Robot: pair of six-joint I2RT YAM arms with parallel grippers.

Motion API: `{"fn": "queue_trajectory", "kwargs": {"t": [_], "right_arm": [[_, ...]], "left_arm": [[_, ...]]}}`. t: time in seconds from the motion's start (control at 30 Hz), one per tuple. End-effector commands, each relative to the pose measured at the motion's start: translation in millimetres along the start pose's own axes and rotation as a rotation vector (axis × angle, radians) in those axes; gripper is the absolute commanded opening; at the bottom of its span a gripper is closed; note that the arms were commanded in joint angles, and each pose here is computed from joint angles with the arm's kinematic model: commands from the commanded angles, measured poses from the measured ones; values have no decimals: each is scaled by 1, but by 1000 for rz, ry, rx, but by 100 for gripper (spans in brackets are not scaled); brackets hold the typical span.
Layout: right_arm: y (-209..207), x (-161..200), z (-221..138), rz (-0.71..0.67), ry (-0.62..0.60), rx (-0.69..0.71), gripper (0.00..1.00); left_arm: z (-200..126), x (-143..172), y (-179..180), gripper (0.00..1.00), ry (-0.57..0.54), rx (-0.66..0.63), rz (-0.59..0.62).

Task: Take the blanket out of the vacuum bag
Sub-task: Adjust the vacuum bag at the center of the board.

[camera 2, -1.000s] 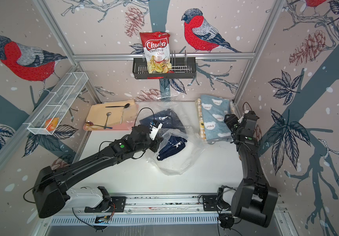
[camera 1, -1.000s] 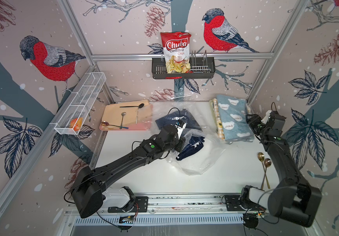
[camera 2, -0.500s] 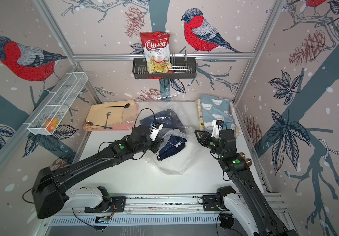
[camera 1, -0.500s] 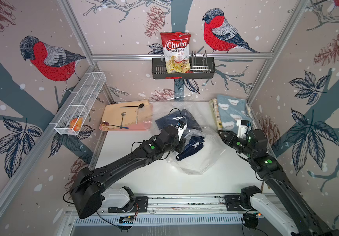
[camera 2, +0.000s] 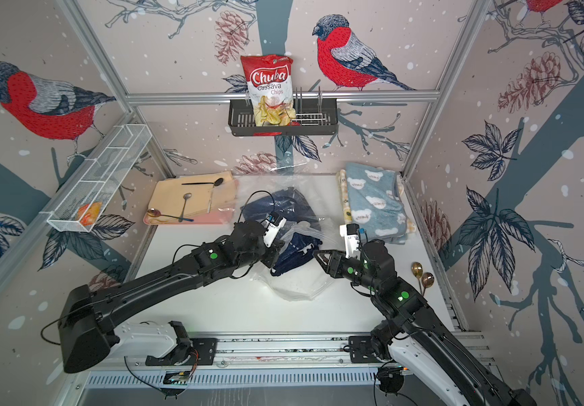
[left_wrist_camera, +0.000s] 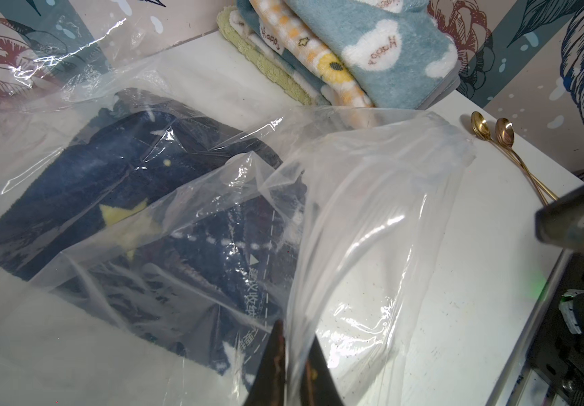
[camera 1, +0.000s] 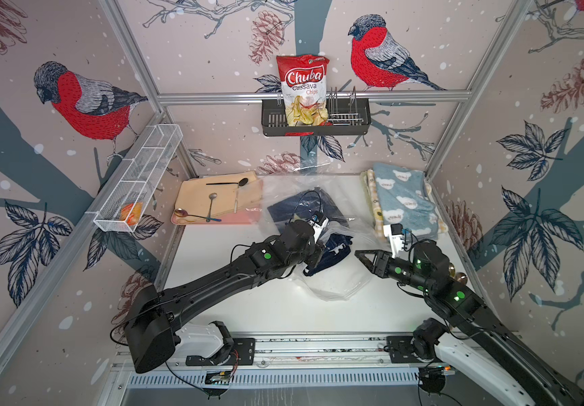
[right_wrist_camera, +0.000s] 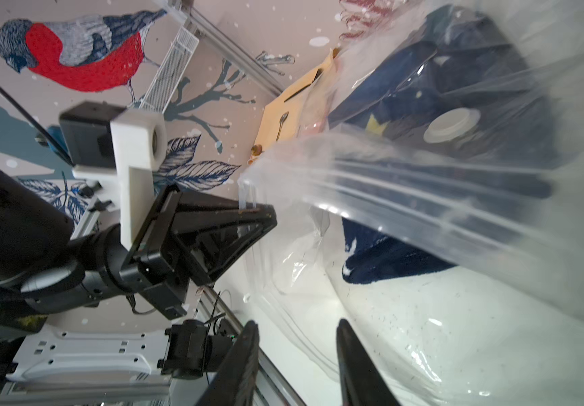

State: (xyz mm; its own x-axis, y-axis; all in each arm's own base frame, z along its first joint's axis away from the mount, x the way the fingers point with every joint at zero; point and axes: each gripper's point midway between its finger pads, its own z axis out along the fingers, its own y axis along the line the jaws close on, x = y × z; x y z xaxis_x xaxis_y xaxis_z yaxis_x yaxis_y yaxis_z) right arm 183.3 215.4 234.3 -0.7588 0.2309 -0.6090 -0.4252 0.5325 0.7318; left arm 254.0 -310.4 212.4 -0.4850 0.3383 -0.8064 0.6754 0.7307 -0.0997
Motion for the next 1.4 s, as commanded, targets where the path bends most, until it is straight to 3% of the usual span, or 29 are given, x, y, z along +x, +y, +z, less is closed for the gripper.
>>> {"fn": "queue_trajectory", "kwargs": {"t": [0.0,0.43,0.7,1.1,1.37], "right_arm": [[6,7,9,-35,7,-17,38],[-42,73,58,-47,215,131,38],[-63,97,80,-121,322,261,36],[-101,81,85,-59,327,387,38],[-128,34,88,49,190,470,41]], "left_arm": [[-1,-3,4,11,-12,-29,20],[0,-2,5,0,-7,-40,34],[-7,-8,5,0,-35,-40,38],[-14,-13,5,0,-60,-38,33],[-14,-13,4,0,-65,-30,32]]}}
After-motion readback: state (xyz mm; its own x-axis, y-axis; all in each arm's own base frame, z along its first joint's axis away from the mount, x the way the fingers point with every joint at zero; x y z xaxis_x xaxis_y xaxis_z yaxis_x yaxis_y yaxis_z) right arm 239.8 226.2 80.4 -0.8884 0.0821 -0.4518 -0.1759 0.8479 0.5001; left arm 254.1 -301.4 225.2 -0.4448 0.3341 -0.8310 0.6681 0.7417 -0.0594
